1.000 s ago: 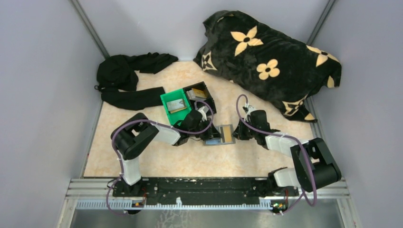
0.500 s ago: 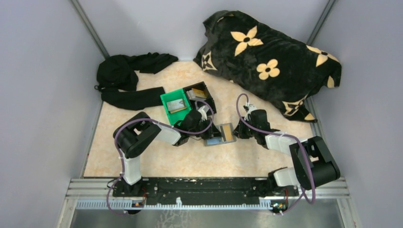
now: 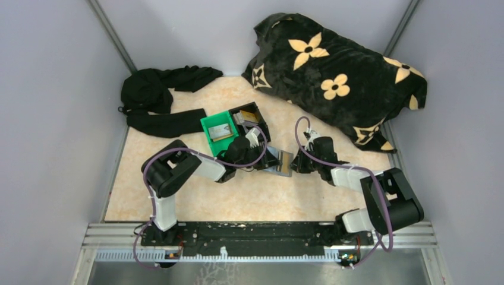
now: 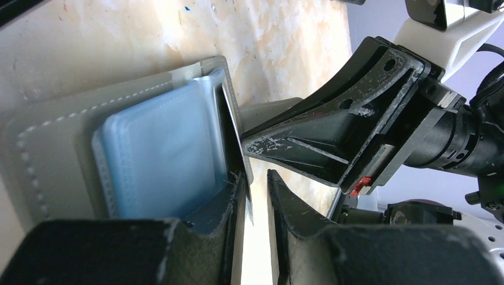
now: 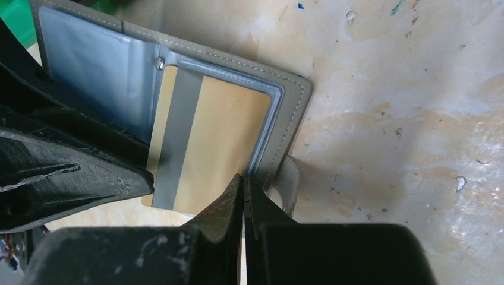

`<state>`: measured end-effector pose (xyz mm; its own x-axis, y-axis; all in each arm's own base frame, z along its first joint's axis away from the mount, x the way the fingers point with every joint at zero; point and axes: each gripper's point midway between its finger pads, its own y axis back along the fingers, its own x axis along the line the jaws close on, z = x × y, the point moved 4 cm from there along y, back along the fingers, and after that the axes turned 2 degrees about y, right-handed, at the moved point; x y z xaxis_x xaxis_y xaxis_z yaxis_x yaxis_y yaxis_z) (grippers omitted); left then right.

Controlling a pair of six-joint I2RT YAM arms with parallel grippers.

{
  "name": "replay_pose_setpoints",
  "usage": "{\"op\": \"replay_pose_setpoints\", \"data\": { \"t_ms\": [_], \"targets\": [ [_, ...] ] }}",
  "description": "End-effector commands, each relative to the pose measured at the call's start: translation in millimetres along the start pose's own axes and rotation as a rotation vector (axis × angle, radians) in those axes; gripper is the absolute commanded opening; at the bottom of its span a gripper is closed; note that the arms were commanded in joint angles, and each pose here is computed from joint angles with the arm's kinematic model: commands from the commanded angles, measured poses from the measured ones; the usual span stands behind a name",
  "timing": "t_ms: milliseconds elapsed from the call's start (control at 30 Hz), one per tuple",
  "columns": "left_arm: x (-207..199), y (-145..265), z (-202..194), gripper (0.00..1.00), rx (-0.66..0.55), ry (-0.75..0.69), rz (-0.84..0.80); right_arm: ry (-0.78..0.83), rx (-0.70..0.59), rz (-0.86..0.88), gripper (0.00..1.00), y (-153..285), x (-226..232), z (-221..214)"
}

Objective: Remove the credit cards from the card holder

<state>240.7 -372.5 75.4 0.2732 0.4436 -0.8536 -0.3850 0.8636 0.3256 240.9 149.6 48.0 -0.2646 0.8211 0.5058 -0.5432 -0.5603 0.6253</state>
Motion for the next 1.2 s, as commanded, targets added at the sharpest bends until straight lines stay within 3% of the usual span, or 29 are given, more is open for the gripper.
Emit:
{"op": "replay_pose_setpoints", "data": {
  "t_ms": [0, 200, 333, 1167],
  "targets": [
    [-19.9, -6.9, 2.2, 0.23, -0.010, -0.018, -0.083, -0.018, 0.082, 0.054, 0.00, -0.6, 7.2, -20.4],
    [-11.1, -11.2, 0.2, 0.17, 0.008, -0.018, -0.034, -0.020, 0.085, 0.054, 0.00, -1.4, 6.5, -21.5],
    [-8.4, -10.6, -2.3, 0.00, 0.017, -0.020, -0.023, -0.021, 0.085, 0.053, 0.00, -1.6, 6.3, -21.5],
    [-10.7, 45.0, 26.3, 0.00, -0.059, -0.075, 0.005, -0.047, 0.057, -0.024, 0.00, 0.3, -4.8, -12.2]
  ]
}}
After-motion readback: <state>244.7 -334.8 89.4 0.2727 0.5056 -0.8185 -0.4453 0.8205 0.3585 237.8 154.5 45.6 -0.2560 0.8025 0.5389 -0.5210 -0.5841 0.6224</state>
